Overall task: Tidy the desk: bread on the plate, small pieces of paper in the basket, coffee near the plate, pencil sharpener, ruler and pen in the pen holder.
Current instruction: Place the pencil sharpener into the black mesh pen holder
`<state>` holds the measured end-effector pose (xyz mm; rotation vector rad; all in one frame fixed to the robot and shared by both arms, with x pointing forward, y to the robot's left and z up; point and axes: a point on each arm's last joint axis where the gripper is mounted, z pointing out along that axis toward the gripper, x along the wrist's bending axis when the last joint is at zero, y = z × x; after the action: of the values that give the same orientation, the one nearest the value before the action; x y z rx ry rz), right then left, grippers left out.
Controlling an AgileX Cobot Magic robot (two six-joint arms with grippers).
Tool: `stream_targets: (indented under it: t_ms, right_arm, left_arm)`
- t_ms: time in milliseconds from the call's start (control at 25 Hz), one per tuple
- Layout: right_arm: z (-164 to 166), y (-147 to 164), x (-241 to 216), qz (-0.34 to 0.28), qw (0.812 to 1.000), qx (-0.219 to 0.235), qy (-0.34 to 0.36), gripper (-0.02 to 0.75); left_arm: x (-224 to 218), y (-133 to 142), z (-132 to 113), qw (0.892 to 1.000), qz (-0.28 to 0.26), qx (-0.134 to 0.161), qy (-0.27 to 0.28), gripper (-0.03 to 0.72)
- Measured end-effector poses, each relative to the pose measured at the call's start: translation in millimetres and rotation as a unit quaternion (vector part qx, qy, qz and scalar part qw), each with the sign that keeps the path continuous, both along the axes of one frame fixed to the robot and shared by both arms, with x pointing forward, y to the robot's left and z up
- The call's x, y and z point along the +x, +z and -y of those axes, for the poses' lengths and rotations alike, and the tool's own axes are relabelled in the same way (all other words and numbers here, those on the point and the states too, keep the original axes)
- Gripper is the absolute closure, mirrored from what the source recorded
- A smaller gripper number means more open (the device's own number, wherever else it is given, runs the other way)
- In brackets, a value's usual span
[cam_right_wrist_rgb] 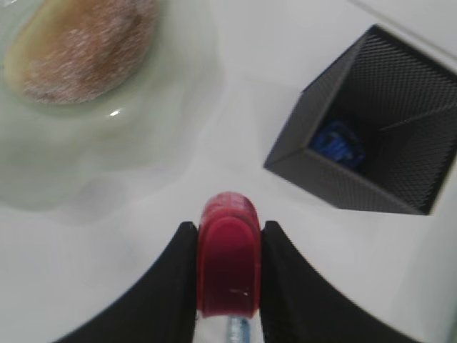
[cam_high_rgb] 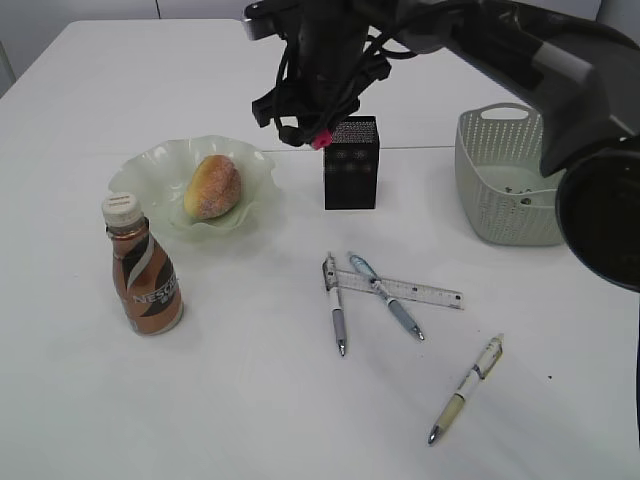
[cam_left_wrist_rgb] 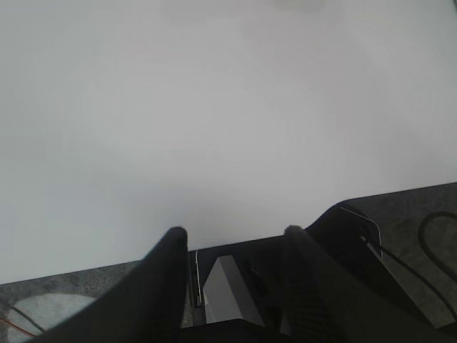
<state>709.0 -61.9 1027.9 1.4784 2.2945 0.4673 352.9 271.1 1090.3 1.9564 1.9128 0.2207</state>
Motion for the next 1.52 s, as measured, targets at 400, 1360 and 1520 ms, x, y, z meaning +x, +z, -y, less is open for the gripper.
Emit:
stream_targets:
  t_ms: [400,1360,1520]
  right_arm:
    - [50,10,22,0.025,0.997,-0.019,-0.076,0.542]
    - [56,-15,52,0.095,0.993,0.025,-0.071,0.542]
    - [59,-25,56,0.091,0.993,0.027,-0.073,0.542]
  left_arm:
    - [0,0,1,1.0,-0.001,-0.005,0.0,0.375]
    - [-1,1,6,0.999,-0.007,-0.035,0.001,0.38]
    - [-1,1,6,0.999,-0.008,-0.036,0.002,0.38]
